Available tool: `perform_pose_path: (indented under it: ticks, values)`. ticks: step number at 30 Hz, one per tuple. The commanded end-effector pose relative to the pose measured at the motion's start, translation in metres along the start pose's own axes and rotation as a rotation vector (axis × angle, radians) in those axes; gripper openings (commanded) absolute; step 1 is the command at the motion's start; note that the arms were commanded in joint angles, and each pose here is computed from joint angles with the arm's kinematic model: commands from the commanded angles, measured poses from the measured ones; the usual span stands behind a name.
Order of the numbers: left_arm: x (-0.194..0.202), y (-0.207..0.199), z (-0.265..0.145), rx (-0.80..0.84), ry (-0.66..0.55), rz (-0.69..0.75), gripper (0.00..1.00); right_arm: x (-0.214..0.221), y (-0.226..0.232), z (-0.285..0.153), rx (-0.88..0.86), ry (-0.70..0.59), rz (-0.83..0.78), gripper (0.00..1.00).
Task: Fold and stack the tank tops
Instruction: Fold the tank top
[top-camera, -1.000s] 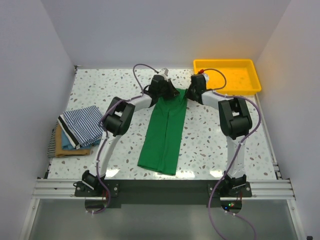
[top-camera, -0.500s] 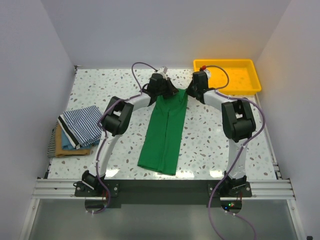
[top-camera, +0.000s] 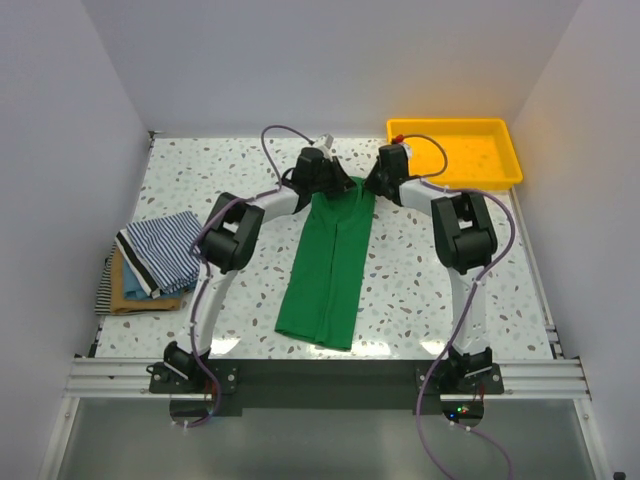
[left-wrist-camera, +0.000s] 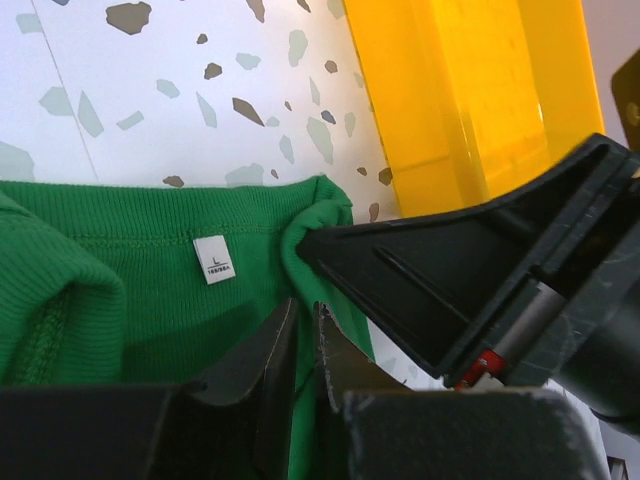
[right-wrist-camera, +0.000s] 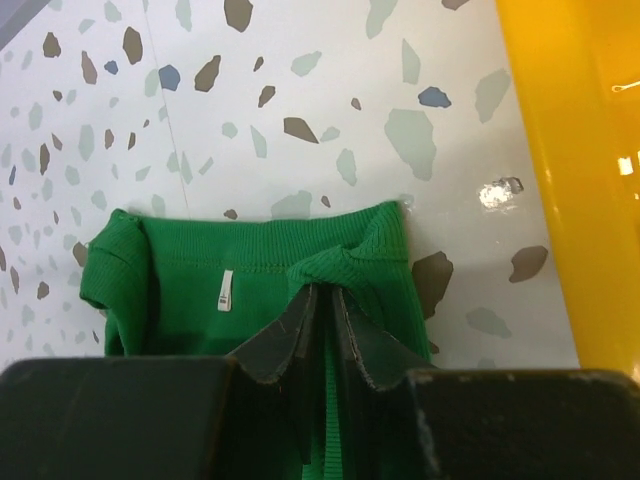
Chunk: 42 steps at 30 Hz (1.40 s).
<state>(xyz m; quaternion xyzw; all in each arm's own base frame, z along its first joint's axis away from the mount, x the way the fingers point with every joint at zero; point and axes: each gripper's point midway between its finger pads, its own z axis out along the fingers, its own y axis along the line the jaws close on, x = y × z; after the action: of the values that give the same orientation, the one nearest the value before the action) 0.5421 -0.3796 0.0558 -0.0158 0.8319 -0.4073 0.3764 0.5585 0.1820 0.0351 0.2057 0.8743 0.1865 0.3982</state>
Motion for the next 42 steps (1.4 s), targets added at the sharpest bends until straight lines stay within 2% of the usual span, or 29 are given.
perform_pose_path:
  ticks: [1, 7, 11, 17, 19, 21, 22, 26, 32, 36, 38, 39, 41, 42]
  values:
    - [-0.043, -0.034, -0.024, 0.067, -0.084, 0.047, 0.16, -0.007, 0.017, 0.006, -0.042, -0.017, 0.012, 0.15]
    - [-0.061, -0.048, -0.043, 0.082, -0.125, 0.06, 0.18, -0.002, 0.011, 0.015, -0.01, -0.003, -0.01, 0.15]
    - [-0.086, -0.063, -0.07, 0.082, -0.183, 0.067, 0.22, -0.016, 0.019, 0.019, -0.005, -0.021, -0.038, 0.15]
    - [-0.104, -0.046, -0.113, -0.016, -0.22, 0.004, 0.25, -0.016, 0.028, 0.039, -0.019, 0.02, -0.073, 0.15]
    - [-0.094, -0.031, -0.126, -0.054, -0.204, -0.009, 0.27, -0.022, 0.038, 0.039, -0.049, 0.017, -0.081, 0.15]
    - [-0.096, -0.039, -0.145, -0.052, -0.219, 0.007, 0.3, -0.033, 0.048, 0.033, -0.082, 0.0, -0.1, 0.19]
    - [-0.082, -0.028, -0.15, -0.077, -0.197, 0.002, 0.31, -0.039, 0.054, 0.029, -0.096, -0.013, -0.109, 0.2]
    - [-0.059, -0.034, -0.182, -0.053, -0.167, -0.005, 0.34, -0.071, 0.085, 0.001, -0.169, -0.069, -0.13, 0.3]
    - [-0.014, -0.021, -0.217, -0.1, -0.097, -0.033, 0.37, -0.101, 0.104, -0.045, -0.191, -0.115, -0.125, 0.31]
    - [0.027, -0.001, -0.241, -0.217, -0.013, -0.04, 0.4, -0.088, 0.092, -0.07, -0.161, -0.076, -0.1, 0.31]
    - [0.035, 0.002, -0.253, -0.243, -0.006, -0.042, 0.41, -0.087, 0.092, -0.088, -0.152, -0.065, -0.095, 0.31]
    - [0.05, 0.009, -0.258, -0.263, 0.024, -0.047, 0.41, -0.07, 0.08, -0.091, -0.121, -0.017, -0.091, 0.31]
    - [0.066, 0.012, -0.273, -0.298, 0.059, -0.047, 0.41, -0.059, 0.084, -0.117, -0.135, 0.005, -0.1, 0.3]
    - [0.089, 0.019, -0.28, -0.334, 0.117, -0.043, 0.41, -0.032, 0.065, -0.122, -0.077, 0.074, -0.118, 0.3]
